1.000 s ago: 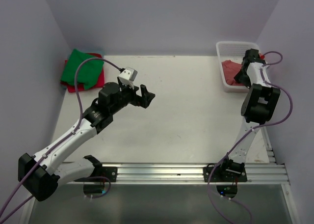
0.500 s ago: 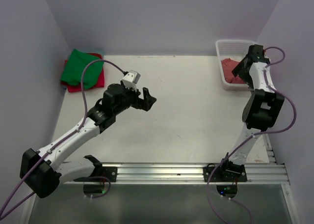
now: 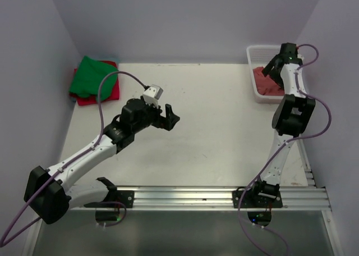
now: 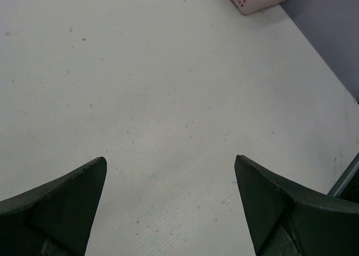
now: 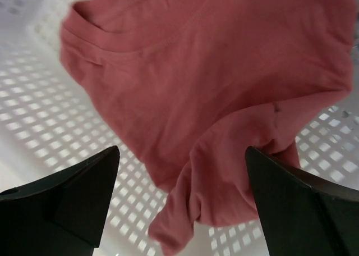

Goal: Fold and stack the t-shirts
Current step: Put the neatly folded tshirt into the corner of the board with the left arm

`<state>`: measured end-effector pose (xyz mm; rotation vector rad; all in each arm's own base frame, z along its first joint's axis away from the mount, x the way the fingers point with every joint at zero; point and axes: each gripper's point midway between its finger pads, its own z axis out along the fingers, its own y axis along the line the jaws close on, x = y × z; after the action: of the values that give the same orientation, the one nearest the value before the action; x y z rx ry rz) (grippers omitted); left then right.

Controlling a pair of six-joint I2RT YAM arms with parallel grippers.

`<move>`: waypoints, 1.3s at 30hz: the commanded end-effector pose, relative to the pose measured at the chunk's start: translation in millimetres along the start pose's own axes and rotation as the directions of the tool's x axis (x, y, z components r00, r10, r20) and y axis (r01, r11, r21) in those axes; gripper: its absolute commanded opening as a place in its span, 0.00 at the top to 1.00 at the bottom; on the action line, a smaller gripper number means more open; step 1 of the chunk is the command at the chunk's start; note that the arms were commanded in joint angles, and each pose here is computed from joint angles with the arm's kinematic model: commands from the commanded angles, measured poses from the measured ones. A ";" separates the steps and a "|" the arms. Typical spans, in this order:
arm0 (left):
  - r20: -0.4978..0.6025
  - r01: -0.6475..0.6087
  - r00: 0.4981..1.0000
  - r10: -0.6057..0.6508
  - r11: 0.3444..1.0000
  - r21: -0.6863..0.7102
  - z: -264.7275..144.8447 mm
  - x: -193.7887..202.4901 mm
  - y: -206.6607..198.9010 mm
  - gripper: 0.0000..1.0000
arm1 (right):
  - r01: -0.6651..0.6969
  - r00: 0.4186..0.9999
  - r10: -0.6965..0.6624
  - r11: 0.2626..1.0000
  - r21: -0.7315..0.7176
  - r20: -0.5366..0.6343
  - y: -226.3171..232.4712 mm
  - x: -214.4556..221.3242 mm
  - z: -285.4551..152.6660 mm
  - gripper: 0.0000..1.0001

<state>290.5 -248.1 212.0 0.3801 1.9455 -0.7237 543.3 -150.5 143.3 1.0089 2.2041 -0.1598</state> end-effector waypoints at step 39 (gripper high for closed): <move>0.257 0.034 0.966 -0.038 0.999 0.020 -36.6 -63.7 -14.7 0.00 | 0.527 0.804 -0.537 0.444 -0.725 0.256 138.3 204.3 -266.8 0.01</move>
<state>287.5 -225.7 270.4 0.2046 1.7637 -0.7392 407.2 153.9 198.1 -0.0906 2.3128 0.4075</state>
